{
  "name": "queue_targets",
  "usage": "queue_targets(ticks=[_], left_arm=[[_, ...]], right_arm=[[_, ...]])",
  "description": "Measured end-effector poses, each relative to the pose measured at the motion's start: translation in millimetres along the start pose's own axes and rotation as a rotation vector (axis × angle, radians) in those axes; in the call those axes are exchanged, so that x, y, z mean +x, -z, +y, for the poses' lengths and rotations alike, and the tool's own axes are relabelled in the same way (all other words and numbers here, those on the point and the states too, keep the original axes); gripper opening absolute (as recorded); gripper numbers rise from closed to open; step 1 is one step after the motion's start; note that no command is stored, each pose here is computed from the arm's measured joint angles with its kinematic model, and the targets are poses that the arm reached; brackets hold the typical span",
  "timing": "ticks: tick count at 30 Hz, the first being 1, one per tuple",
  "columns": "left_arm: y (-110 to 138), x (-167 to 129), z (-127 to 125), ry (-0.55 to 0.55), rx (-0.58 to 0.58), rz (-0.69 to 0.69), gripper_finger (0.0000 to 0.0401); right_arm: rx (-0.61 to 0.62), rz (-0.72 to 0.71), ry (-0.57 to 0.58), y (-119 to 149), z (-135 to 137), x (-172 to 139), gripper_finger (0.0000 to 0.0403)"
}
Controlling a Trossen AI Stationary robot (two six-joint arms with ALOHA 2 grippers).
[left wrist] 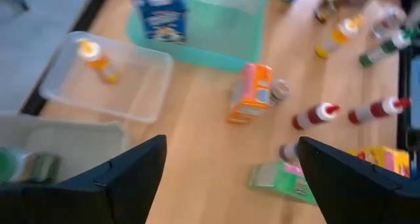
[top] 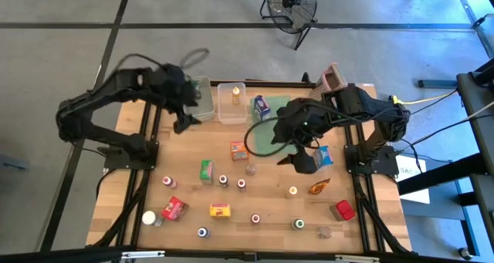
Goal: Pick & Place Kitchen Items
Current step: Put the violet food coloring bottle into the transparent bin
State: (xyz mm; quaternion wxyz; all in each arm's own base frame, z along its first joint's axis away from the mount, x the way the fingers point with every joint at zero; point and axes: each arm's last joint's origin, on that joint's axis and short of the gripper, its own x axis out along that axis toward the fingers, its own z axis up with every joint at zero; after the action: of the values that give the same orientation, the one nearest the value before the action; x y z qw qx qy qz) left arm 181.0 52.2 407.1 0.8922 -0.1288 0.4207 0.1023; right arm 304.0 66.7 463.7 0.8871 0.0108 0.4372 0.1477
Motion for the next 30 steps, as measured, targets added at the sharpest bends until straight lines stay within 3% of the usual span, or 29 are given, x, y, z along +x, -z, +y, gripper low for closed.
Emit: queue_targets(ticks=[7,14,21,30], left_arm=[[-5.4,42.4,-58.3,0.004,0.337,0.09,0.0338],[2.8,88.4,-113.2,0.068,0.545,0.201,0.0338],[10.7,123.4,-139.0,0.086,0.588,0.285,0.0338],[13.3,150.8,-142.2,0.002,0.575,0.346,0.0338]], right_arm=[[-0.022,0.019,0.009,1.4,24.5,7.8,0.0311],[-0.019,0.013,0.032,3.7,44.7,9.7,0.0311],[-0.021,0.017,0.037,4.1,61.4,18.7,0.0311],[0.004,0.002,0.032,5.7,76.9,20.5,0.0311]])
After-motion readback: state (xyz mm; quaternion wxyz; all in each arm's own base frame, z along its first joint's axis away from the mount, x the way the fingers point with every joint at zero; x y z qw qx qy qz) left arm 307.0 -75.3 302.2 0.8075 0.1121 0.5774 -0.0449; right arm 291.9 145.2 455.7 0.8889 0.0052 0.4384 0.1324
